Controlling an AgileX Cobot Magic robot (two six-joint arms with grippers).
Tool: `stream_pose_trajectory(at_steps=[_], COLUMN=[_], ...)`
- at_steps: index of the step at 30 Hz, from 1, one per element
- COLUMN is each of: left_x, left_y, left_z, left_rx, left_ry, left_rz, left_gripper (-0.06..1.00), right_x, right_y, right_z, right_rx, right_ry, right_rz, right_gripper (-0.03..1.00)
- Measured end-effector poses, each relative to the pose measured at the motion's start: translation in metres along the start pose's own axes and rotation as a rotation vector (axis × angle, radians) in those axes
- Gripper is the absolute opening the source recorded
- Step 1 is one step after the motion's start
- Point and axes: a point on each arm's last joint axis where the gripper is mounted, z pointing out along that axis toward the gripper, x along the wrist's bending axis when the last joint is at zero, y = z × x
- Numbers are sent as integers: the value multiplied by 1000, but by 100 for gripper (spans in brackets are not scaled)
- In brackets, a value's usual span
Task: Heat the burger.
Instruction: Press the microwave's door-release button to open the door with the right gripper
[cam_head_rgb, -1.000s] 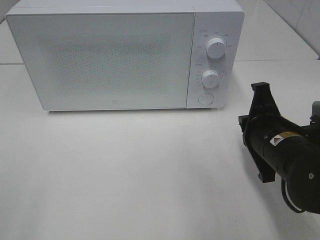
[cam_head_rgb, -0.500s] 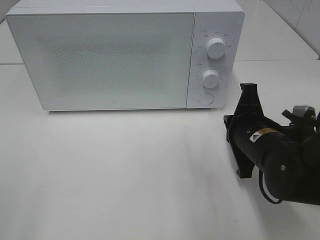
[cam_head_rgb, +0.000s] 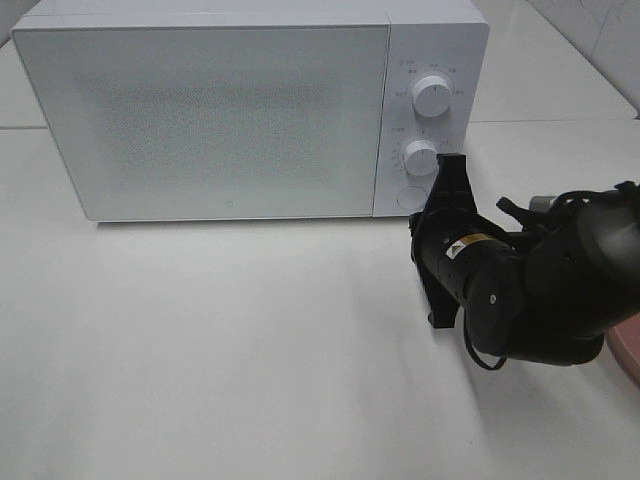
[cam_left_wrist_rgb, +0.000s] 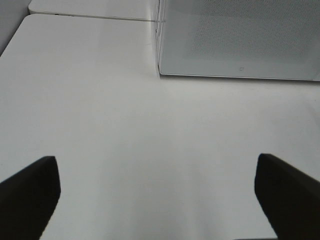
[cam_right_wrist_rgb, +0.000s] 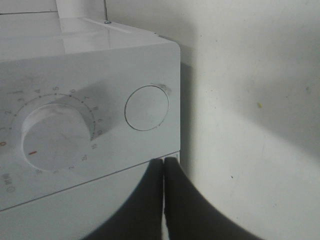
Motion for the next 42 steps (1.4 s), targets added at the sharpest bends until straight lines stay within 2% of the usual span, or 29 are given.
stream_pose_trajectory(at_steps=[20,42], left_x=[0,0], left_y=[0,0], left_z=[0,0], left_rx=[0,0], left_ry=[0,0], left_rz=[0,0], left_gripper=[98,98], right_x=[10,5], right_y=[4,7], right_z=[44,68], right_rx=[-43,-50], right_ry=[11,-16], right_rz=[55,58], right_gripper=[3,3])
